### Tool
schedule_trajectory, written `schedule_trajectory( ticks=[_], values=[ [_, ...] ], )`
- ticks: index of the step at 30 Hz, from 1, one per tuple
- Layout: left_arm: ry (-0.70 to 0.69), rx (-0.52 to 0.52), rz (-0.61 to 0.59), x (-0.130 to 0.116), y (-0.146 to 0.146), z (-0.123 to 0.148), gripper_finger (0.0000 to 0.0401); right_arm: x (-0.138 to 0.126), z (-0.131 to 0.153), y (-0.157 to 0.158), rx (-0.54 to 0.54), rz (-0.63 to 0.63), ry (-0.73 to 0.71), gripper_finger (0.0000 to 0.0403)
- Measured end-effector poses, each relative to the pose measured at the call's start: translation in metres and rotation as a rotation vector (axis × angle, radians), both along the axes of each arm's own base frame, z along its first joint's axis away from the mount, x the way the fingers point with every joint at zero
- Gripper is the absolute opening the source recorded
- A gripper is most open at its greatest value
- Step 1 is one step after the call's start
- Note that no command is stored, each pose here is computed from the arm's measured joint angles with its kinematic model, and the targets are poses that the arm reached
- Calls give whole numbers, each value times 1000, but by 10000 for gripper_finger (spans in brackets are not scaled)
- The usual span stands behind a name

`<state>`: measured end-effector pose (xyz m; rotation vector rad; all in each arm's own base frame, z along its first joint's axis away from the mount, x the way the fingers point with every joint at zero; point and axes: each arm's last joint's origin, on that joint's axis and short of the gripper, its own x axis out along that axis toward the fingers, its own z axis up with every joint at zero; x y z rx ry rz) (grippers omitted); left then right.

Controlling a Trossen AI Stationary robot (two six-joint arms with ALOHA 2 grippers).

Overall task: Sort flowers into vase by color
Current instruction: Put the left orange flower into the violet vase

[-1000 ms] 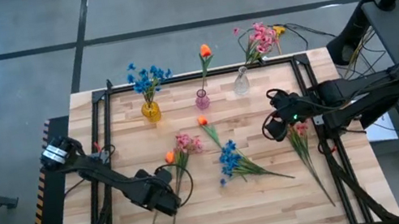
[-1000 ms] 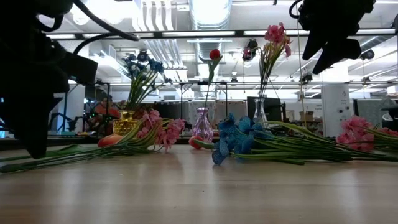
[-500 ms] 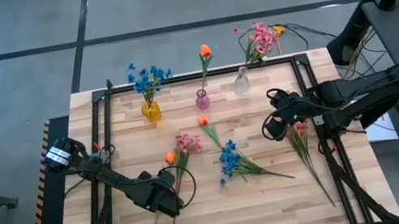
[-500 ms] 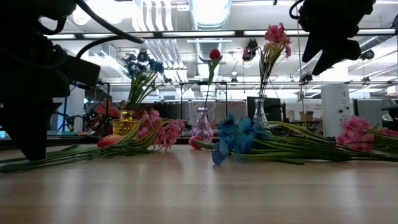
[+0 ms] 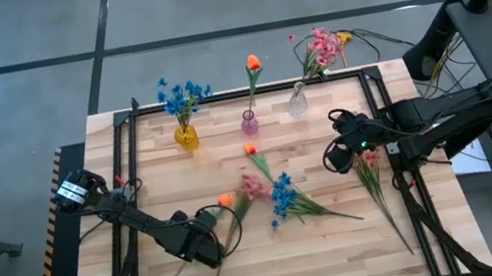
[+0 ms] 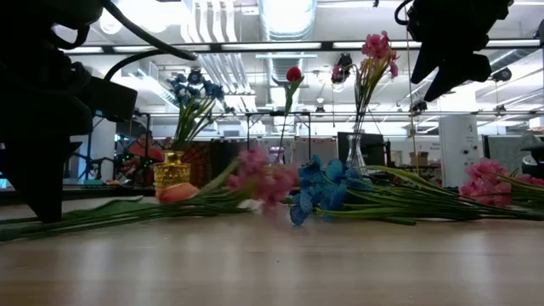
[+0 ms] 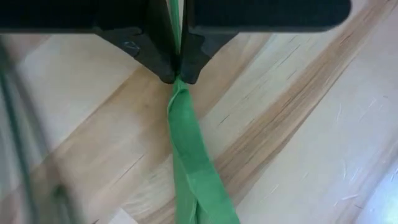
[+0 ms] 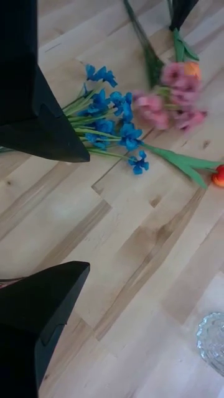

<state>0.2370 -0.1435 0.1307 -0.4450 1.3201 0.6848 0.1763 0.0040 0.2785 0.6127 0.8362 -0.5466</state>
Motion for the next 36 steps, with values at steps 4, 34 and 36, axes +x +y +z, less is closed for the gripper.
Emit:
schedule_trajectory(
  ticks=[4,34,36],
  values=[
    [1,0,-6,0,0,0,1,0,0,0,0,0,-1,266],
    [-666,419,-410,-15,7,136,0,22,9,29,-215,249,-289,256],
    [-717,448,-487,-11,3,144,0,26,6,34,-244,280,-323,255]
  ],
)
